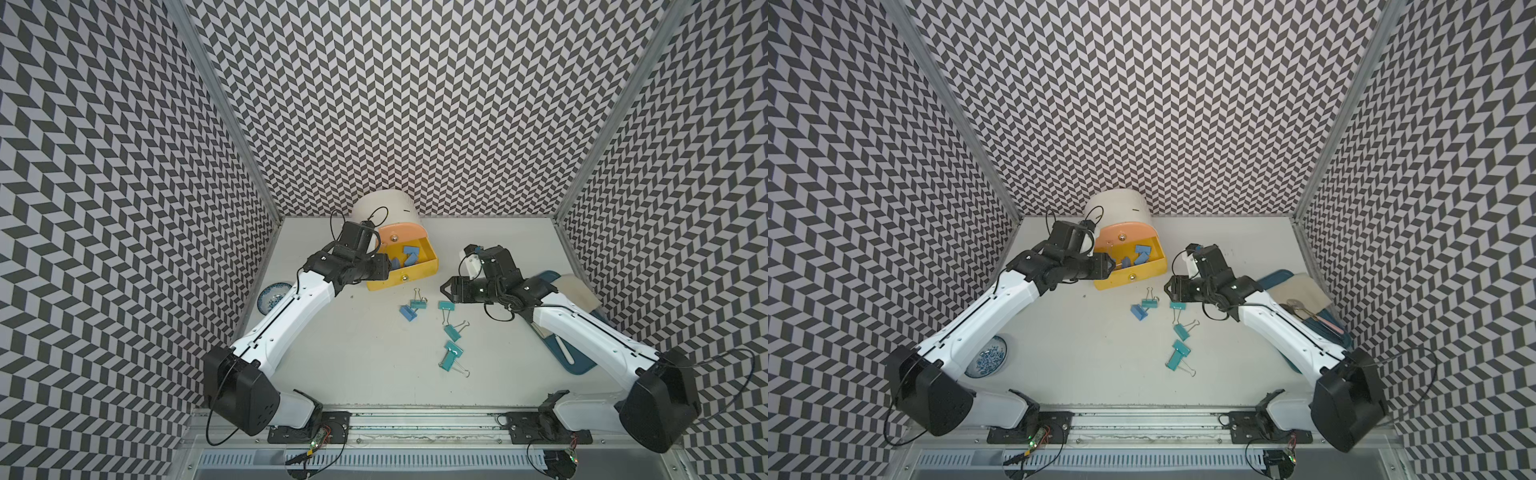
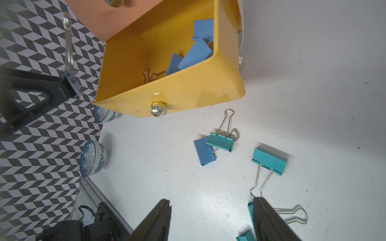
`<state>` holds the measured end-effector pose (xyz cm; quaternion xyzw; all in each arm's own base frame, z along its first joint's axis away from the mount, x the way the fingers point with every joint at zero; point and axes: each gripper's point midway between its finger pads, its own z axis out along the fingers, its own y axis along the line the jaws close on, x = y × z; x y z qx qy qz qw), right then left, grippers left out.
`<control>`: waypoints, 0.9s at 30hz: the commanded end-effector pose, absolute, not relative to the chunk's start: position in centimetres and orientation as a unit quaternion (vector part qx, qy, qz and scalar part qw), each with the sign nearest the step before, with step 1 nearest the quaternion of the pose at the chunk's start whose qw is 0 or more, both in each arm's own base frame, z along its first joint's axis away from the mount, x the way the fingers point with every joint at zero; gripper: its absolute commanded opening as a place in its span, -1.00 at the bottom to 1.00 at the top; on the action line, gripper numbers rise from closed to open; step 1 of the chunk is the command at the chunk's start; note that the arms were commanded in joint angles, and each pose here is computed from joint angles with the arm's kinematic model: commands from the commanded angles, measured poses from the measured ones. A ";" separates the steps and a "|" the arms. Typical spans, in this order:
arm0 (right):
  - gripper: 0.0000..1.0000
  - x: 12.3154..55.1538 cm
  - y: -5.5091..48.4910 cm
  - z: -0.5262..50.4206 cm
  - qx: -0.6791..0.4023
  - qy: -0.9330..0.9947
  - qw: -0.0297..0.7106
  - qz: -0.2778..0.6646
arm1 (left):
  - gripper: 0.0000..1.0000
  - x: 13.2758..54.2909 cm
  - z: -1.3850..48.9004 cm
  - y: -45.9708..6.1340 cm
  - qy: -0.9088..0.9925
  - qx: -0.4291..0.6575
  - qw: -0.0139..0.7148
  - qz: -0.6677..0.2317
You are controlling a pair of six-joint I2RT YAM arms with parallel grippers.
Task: Put the binder clips in the drawer according to color
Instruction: Place the binder clip in the drawer.
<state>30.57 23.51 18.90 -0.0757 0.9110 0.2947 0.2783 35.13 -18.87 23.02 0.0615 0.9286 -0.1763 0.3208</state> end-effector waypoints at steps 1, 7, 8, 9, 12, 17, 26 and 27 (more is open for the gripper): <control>0.32 31.5 23.6 20.2 -0.081 0.903 0.300 0.296 | -0.20 36.6 24.9 -18.9 0.916 0.066 0.355 -0.174; 0.32 31.5 23.6 20.3 -0.079 0.903 0.300 0.296 | -0.16 37.4 24.5 -18.5 0.917 0.060 0.361 -0.156; 0.32 31.5 23.5 20.4 -0.079 0.903 0.301 0.296 | -0.16 37.4 24.5 -18.5 0.917 0.060 0.362 -0.155; 0.32 31.5 23.6 20.5 -0.080 0.903 0.301 0.297 | -0.16 37.5 24.4 -18.4 0.918 0.060 0.362 -0.152; 0.32 31.3 23.6 20.6 -0.086 0.903 0.301 0.296 | -0.16 37.9 24.3 -18.2 0.919 0.059 0.363 -0.143; 0.31 31.2 23.2 20.7 -0.086 0.904 0.305 0.287 | -0.01 38.3 24.5 -18.2 0.918 0.056 0.367 -0.139; 0.32 31.3 23.2 20.8 -0.086 0.903 0.307 0.289 | 0.16 38.5 25.9 -18.1 0.913 0.055 0.380 -0.139; 0.32 31.4 23.3 20.8 -0.087 0.903 0.306 0.289 | 0.19 38.5 26.2 -18.1 0.912 0.055 0.382 -0.140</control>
